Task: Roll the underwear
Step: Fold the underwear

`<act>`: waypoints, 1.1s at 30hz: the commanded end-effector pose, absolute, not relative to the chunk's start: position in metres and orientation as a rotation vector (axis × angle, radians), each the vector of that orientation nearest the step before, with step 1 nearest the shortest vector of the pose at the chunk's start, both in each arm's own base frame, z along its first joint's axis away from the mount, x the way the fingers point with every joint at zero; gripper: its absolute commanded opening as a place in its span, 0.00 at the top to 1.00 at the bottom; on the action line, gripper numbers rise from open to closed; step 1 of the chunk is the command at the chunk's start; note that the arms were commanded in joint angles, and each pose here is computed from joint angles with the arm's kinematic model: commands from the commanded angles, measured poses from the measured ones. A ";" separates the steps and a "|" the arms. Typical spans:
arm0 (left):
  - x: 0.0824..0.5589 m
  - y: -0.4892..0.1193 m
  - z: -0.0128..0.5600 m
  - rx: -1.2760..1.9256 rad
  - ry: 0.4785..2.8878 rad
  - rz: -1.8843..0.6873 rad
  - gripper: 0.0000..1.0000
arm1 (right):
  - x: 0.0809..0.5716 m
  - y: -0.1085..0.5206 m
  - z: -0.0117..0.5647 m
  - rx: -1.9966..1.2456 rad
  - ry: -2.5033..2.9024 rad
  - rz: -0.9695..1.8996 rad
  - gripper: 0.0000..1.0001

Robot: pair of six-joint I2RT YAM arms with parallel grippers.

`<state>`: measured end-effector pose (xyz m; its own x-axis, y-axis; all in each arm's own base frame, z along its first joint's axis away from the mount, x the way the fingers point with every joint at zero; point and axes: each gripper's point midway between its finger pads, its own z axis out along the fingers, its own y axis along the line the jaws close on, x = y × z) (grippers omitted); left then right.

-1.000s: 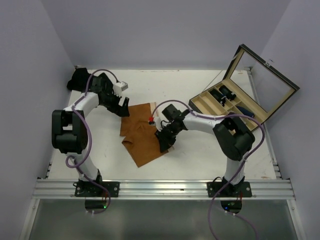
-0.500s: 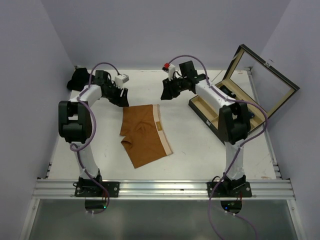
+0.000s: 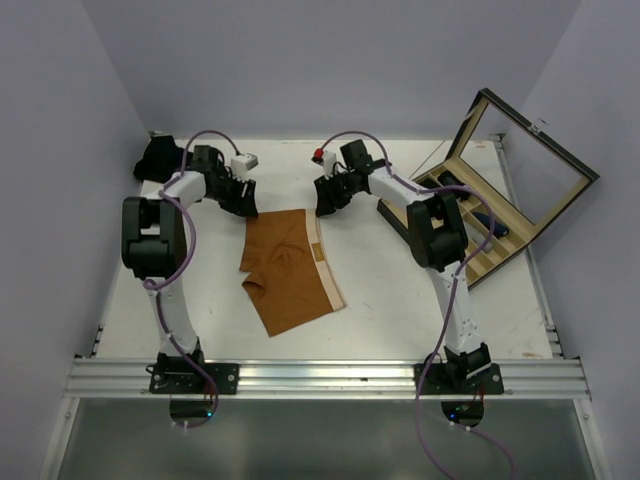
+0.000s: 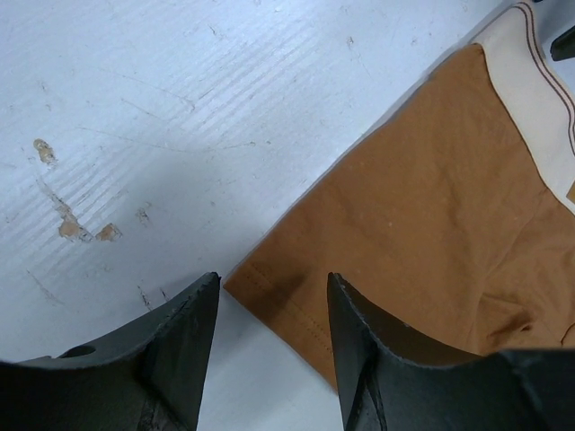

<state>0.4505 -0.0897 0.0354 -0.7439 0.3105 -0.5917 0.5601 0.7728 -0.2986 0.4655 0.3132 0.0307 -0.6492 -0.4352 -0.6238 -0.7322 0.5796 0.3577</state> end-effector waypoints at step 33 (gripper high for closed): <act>0.466 -0.084 0.015 0.548 2.456 -0.788 1.00 | 0.485 0.337 0.039 -1.062 2.149 0.958 1.00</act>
